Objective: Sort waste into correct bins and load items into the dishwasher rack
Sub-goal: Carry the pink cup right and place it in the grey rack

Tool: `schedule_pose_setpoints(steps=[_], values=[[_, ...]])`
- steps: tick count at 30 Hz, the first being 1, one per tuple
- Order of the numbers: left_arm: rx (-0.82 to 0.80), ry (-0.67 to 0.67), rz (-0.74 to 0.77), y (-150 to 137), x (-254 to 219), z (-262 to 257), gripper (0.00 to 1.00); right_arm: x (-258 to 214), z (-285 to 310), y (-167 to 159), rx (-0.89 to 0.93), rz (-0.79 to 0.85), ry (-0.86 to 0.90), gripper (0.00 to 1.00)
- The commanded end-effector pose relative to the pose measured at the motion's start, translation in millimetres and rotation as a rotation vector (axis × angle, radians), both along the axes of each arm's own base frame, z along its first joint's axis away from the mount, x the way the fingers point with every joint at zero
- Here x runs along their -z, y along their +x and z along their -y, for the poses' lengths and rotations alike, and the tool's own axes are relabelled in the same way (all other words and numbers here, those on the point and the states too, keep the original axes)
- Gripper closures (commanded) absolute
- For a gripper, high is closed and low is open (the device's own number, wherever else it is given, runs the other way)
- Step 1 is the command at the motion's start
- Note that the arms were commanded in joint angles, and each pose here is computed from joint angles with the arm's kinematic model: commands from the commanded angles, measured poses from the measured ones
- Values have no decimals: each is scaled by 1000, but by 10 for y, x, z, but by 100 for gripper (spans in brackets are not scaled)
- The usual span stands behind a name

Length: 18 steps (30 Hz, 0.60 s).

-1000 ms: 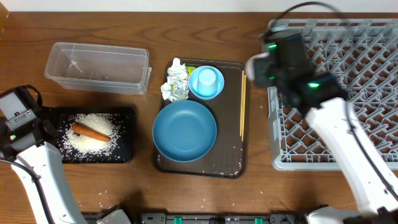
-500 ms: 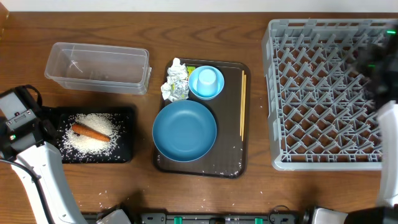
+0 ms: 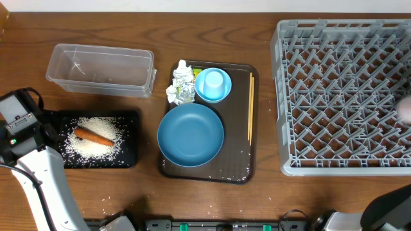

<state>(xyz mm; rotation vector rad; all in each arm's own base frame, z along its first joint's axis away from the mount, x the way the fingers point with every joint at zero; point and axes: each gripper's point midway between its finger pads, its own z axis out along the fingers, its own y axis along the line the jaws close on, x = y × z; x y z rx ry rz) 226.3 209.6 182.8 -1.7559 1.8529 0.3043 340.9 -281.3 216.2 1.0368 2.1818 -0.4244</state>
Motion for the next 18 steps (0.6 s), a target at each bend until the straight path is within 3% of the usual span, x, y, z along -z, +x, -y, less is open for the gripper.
schedule_pose_setpoints(steps=[1, 6, 10, 14, 18], values=[[-21, 7, -4, -25, 1, -24, 3, 98, 12, 17, -7, -14, 27, 20], [-21, 7, -4, -25, 1, -24, 3, 183, -36, 26, -7, -23, 63, 18], [-21, 7, -4, -25, 1, -24, 3, 175, -354, 266, -159, 61, 176, 11], [-21, 7, -4, -25, 1, -24, 3, -24, -1238, 663, -644, 239, 379, 12], [-21, 7, -4, -25, 1, -24, 3, -302, -2106, 776, -1016, 372, 518, 7]])
